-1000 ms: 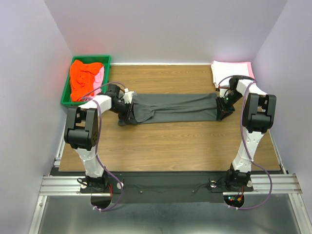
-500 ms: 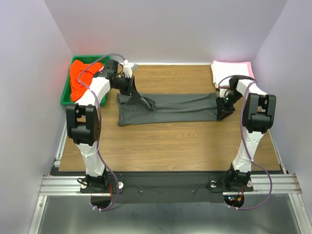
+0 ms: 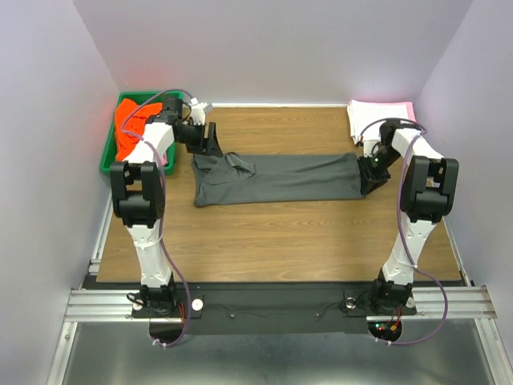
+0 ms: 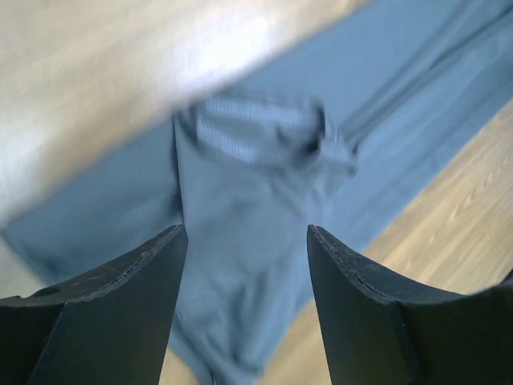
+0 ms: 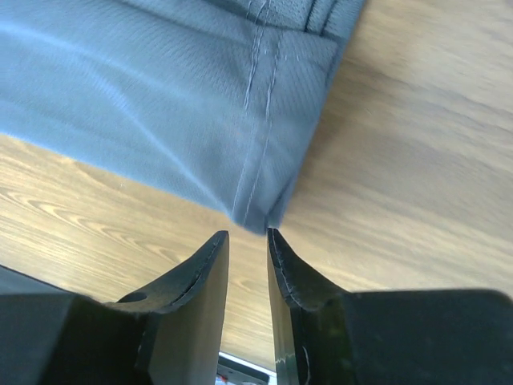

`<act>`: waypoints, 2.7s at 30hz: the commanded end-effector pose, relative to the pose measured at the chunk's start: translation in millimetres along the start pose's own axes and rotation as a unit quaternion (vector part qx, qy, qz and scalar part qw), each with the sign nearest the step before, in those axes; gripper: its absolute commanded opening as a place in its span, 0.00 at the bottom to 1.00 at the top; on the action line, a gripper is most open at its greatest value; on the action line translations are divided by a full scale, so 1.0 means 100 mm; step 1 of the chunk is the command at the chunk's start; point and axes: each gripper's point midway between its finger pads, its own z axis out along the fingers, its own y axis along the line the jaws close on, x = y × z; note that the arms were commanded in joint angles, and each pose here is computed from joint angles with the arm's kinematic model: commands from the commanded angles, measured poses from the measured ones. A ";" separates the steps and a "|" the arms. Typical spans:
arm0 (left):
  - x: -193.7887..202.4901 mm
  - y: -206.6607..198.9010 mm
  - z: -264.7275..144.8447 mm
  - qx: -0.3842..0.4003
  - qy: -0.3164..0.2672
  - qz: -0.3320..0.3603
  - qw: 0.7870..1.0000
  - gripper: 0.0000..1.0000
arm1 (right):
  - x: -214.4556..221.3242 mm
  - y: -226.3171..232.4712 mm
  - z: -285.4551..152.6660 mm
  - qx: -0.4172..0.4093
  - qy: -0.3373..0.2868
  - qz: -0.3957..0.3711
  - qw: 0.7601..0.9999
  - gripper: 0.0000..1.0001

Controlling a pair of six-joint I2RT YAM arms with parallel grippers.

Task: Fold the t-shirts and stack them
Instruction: Fold the tshirt

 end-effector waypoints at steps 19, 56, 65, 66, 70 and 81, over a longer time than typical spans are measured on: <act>1.68 0.27 -0.46 -0.148 0.153 0.018 0.977 0.43 | 0.03 -0.18 0.13 0.031 0.007 0.003 0.999 0.22; 2.00 0.20 -0.50 -0.095 0.151 0.178 0.968 0.62 | 0.19 -0.11 -0.02 0.038 0.011 -0.003 0.999 0.01; 1.99 0.28 -0.59 -0.107 0.173 0.209 0.957 0.00 | 0.14 -0.16 -0.04 0.049 0.010 0.001 0.999 0.01; 1.95 0.28 -0.65 -0.116 0.174 0.219 0.953 0.00 | 0.14 -0.17 -0.05 0.051 0.009 0.002 0.999 0.01; 1.85 0.26 -0.89 -0.130 0.196 0.264 0.935 0.00 | 0.14 -0.18 -0.04 0.052 0.010 0.002 0.999 0.01; 2.02 0.33 -1.21 -0.164 0.272 0.333 0.888 0.23 | 0.29 -0.13 -0.07 0.040 0.040 -0.019 0.998 0.01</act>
